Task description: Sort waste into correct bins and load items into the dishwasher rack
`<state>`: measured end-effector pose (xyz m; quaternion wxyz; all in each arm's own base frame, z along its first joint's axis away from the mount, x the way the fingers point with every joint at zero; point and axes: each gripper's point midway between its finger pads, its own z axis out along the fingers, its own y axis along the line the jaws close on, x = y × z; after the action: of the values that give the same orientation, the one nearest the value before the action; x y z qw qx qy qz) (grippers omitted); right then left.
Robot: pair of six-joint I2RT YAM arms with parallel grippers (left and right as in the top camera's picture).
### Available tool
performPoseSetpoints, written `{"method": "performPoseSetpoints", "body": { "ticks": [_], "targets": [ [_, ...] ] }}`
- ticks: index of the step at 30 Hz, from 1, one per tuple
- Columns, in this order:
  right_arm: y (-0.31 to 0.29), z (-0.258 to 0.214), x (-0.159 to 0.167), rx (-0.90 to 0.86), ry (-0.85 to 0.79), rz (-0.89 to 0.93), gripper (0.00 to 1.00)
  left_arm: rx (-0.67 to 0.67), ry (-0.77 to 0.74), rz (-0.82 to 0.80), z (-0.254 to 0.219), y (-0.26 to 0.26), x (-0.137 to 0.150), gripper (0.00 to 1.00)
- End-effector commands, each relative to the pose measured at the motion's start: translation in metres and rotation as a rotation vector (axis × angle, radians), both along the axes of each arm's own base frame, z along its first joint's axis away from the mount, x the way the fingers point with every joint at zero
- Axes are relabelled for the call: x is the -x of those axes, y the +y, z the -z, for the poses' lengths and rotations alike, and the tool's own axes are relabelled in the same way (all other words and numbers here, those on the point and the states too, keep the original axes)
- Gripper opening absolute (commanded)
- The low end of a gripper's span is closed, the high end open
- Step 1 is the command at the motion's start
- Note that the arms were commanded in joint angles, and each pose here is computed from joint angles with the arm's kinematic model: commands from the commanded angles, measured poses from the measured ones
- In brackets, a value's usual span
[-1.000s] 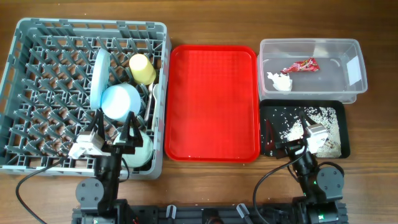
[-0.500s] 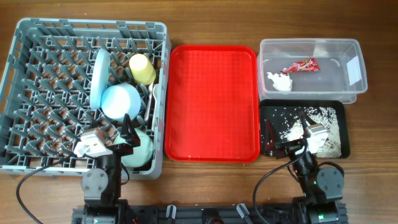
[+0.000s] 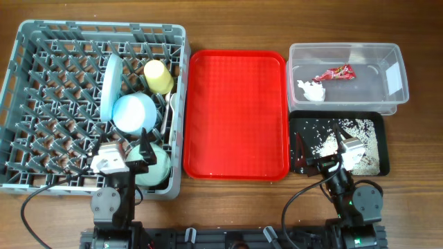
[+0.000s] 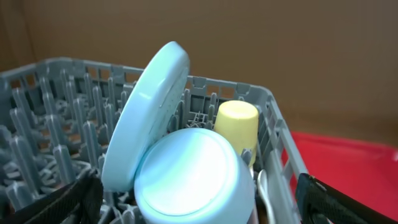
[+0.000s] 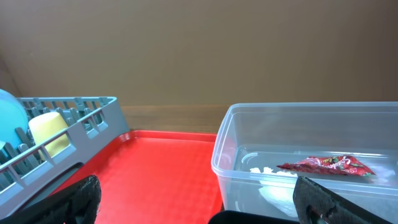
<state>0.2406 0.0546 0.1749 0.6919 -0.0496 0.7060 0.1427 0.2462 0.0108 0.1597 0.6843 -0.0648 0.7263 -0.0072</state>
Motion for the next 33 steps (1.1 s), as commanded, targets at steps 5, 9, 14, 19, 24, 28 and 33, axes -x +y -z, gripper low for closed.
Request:
{"method": "performPoseSetpoints", "body": {
  "ticks": [5,9,14,19,24,28,33],
  "targets": [
    [0.004,-0.003,0.002,-0.008,-0.014,-0.022,1.00,-0.132,0.010,0.129,0.002,-0.021,0.000,1.00],
    [0.004,-0.003,0.002,-0.009,-0.014,-0.023,1.00,-0.131,0.009,0.131,0.002,-0.021,0.000,1.00],
    [0.004,-0.003,0.002,-0.009,-0.014,-0.023,1.00,-0.131,0.011,0.131,0.002,-0.021,0.000,1.00],
    [0.004,-0.003,0.002,-0.009,-0.014,-0.023,1.00,-0.131,0.011,0.131,0.002,-0.021,0.000,1.00],
    [0.004,-0.003,0.002,-0.009,-0.014,-0.023,1.00,-0.132,0.011,0.131,0.002,-0.021,0.000,1.00],
    [0.004,-0.003,0.002,-0.008,-0.014,-0.023,1.00,-0.131,0.011,0.131,0.002,-0.021,0.000,1.00],
    [0.004,-0.003,0.002,-0.009,-0.014,-0.023,1.00,-0.131,0.011,0.131,0.002,-0.021,0.000,1.00]
  ]
}}
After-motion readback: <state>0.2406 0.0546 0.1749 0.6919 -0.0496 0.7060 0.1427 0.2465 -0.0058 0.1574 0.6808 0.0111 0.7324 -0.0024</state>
